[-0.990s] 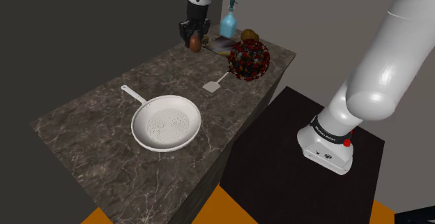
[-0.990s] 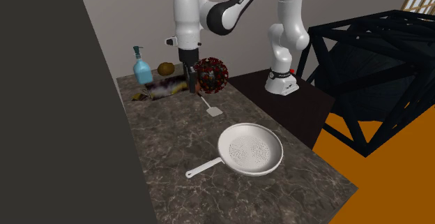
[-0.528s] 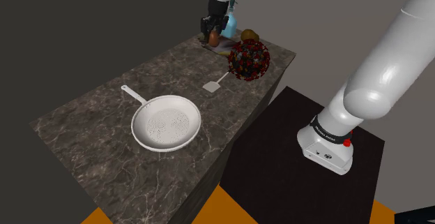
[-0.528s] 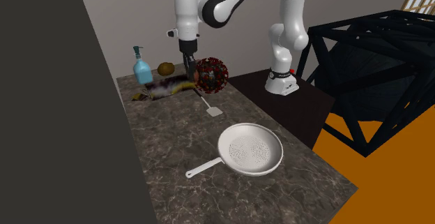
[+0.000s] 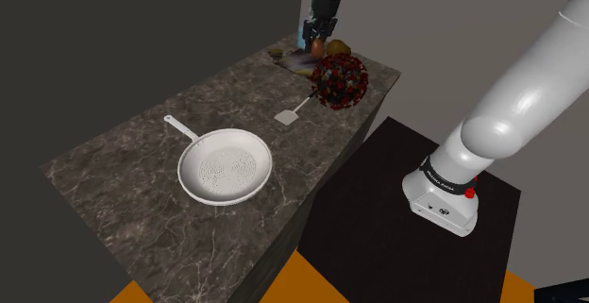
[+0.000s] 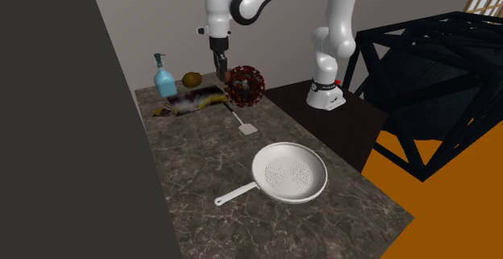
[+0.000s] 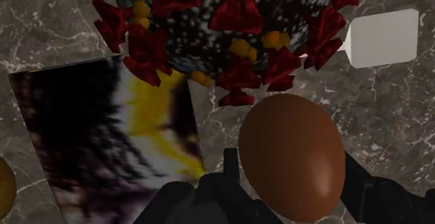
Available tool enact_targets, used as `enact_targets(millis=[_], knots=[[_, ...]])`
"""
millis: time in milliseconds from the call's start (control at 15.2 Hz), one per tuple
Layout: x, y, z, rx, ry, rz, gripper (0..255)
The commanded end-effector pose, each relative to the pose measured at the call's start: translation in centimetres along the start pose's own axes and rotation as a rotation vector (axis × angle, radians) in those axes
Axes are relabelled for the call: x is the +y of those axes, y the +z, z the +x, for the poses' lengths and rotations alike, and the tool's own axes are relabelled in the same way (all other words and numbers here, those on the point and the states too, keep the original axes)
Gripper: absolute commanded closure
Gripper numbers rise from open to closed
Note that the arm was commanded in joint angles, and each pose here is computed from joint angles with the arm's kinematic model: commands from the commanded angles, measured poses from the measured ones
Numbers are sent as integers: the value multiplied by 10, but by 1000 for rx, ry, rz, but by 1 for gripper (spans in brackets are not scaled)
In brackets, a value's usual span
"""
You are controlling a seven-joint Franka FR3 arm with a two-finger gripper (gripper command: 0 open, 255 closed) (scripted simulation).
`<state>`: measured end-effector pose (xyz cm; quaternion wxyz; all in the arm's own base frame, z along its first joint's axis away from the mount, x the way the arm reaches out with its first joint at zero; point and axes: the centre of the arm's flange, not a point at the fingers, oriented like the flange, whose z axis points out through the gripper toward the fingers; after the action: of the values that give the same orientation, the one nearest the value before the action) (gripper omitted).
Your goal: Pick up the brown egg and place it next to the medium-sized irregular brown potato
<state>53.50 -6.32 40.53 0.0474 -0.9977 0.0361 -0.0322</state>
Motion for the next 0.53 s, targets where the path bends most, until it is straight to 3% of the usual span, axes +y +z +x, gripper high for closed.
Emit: enact_targets(millis=[0, 462], knots=[[25, -3, -6, -2, -1, 0, 255], [114, -13, -29, -2, -1, 0, 255]])
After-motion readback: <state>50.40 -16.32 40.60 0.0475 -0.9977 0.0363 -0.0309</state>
